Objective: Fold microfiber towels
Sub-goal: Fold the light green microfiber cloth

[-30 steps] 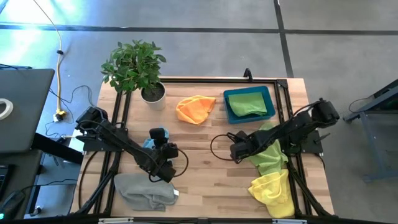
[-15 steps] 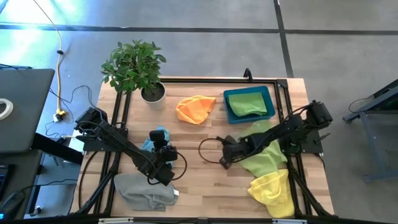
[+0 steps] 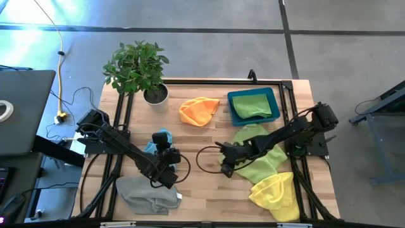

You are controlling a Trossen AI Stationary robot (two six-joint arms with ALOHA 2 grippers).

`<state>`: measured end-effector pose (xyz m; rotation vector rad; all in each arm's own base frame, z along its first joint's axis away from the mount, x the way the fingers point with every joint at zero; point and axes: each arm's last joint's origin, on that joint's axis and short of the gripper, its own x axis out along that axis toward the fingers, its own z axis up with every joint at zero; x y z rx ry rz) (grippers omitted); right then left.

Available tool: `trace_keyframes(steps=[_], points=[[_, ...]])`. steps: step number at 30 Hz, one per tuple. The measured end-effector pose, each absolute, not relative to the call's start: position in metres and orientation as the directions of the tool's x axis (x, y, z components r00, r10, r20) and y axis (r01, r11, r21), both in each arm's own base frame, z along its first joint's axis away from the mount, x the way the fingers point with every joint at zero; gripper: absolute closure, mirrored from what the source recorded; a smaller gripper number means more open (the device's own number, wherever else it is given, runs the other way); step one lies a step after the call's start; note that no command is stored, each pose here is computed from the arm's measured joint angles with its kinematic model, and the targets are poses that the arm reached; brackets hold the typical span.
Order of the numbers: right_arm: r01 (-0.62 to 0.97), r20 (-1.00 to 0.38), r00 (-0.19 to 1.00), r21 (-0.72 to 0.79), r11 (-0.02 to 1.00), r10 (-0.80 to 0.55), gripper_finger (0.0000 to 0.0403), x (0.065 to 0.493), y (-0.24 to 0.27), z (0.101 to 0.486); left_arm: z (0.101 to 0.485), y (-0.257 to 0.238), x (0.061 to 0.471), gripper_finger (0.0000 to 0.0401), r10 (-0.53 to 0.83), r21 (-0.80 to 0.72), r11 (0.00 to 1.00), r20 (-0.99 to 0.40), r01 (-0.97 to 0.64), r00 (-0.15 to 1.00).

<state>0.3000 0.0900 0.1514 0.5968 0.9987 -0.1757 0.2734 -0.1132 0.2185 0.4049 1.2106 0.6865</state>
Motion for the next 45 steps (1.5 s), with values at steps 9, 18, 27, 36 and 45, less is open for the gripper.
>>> trace_keyframes(steps=[9, 18, 27, 36, 45], points=[[0.602, -0.984, 0.145, 0.005, 0.798, -0.104, 0.0284, 0.263, 0.074, 0.160, 0.219, -0.113, 0.274, 0.0298, 0.678, 0.627, 0.732, -0.709, -0.267, 0.193], [0.654, -0.986, 0.127, -0.002, 0.757, -0.112, 0.0284, 0.255, 0.061, 0.142, 0.219, -0.113, 0.274, 0.0298, 0.683, 0.634, 0.728, -0.704, -0.261, 0.197], [0.567, -0.920, 0.387, 0.189, 0.802, -0.057, 0.0284, 0.279, 0.058, 0.136, 0.219, -0.113, 0.274, 0.0298, 0.681, 0.632, 0.730, -0.705, -0.261, 0.196], [0.406, -0.831, 0.556, 0.292, 0.866, 0.020, 0.0284, 0.310, 0.061, 0.133, 0.219, -0.113, 0.274, 0.0298, 0.676, 0.627, 0.734, -0.711, -0.261, 0.193], [0.403, -0.937, 0.341, 0.079, 0.912, -0.069, 0.0295, 0.303, 0.071, 0.180, 0.218, -0.113, 0.274, 0.0298, 0.674, 0.625, 0.736, -0.713, -0.260, 0.192]])
